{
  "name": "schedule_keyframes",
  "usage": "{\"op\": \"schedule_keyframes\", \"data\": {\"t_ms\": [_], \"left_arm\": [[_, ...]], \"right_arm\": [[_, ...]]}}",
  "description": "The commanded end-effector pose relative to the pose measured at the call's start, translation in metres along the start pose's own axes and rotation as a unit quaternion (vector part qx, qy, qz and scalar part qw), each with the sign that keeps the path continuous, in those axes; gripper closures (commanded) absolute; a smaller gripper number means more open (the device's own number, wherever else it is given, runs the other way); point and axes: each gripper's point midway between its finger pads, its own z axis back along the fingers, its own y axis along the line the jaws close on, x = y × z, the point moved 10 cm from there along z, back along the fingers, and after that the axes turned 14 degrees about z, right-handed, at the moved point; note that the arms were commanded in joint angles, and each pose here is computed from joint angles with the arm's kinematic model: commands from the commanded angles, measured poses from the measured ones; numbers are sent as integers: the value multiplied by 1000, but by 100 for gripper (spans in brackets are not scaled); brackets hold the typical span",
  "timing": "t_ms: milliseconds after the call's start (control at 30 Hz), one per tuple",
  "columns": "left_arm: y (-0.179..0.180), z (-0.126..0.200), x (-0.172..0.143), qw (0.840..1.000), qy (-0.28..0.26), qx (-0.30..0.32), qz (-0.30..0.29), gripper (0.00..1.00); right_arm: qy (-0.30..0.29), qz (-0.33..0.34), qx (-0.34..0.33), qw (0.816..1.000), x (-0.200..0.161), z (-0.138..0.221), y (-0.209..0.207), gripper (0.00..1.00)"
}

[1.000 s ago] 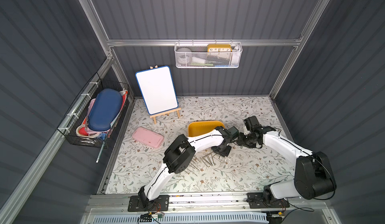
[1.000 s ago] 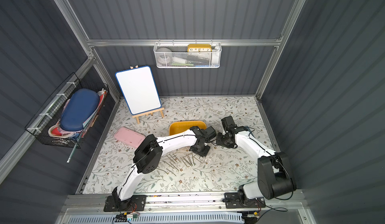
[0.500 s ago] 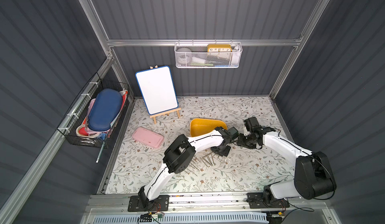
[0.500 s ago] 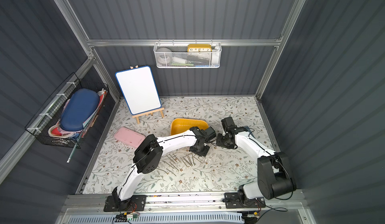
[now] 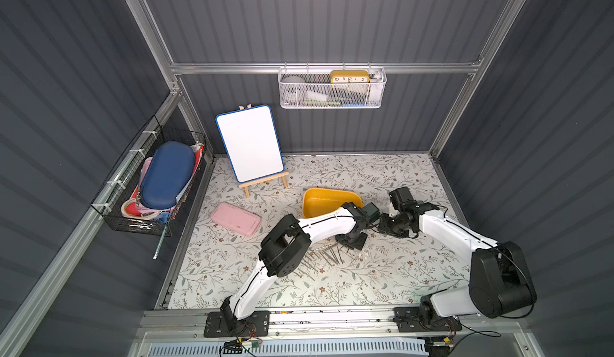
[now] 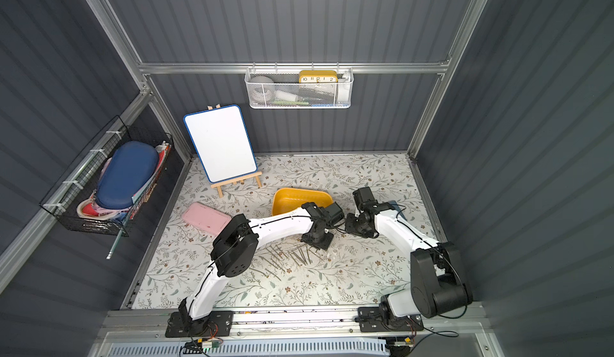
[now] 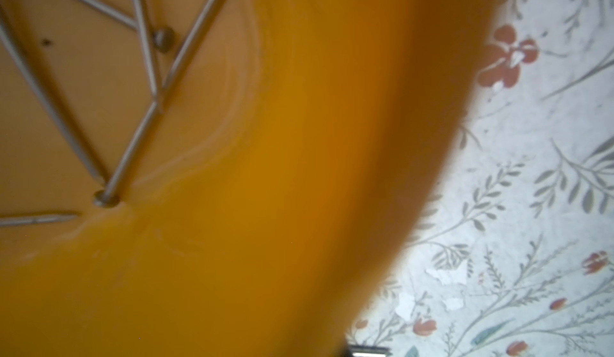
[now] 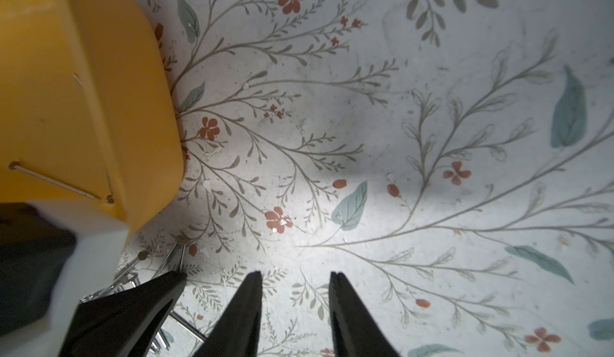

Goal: Put the nails on the desktop into the storage box
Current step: Pick up the nail from the center of the board, then place the nail in the storage box.

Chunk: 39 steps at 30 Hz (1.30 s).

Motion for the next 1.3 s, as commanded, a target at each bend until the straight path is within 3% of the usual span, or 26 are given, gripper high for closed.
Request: {"op": "schedule_keyframes", "data": {"t_ms": [0, 333, 500, 633, 733, 1000, 1267], "left_arm": [[5, 18, -8, 1000, 14, 6, 5, 100], [-3, 60, -4, 999, -9, -40, 1, 100], [-12, 97, 2, 996, -25, -85, 3, 100], [-10, 134, 24, 989, -68, -129, 1, 100], [3, 144, 48, 986, -96, -134, 9, 100], [62, 106, 110, 986, -115, -109, 58, 100], [70, 44, 115, 990, -76, -100, 72, 100]], "right_arm": [[-5, -1, -8, 1000, -2, 3, -3, 62], [-5, -1, -10, 1000, -2, 3, -3, 62], [-5, 0, -12, 1000, -2, 3, -4, 62], [-5, 1, -10, 1000, -1, 3, -3, 62], [-5, 1, -11, 1000, -2, 3, -3, 62], [-3, 8, -14, 1000, -2, 3, -4, 62], [3, 8, -12, 1000, -1, -2, -5, 62]]}}
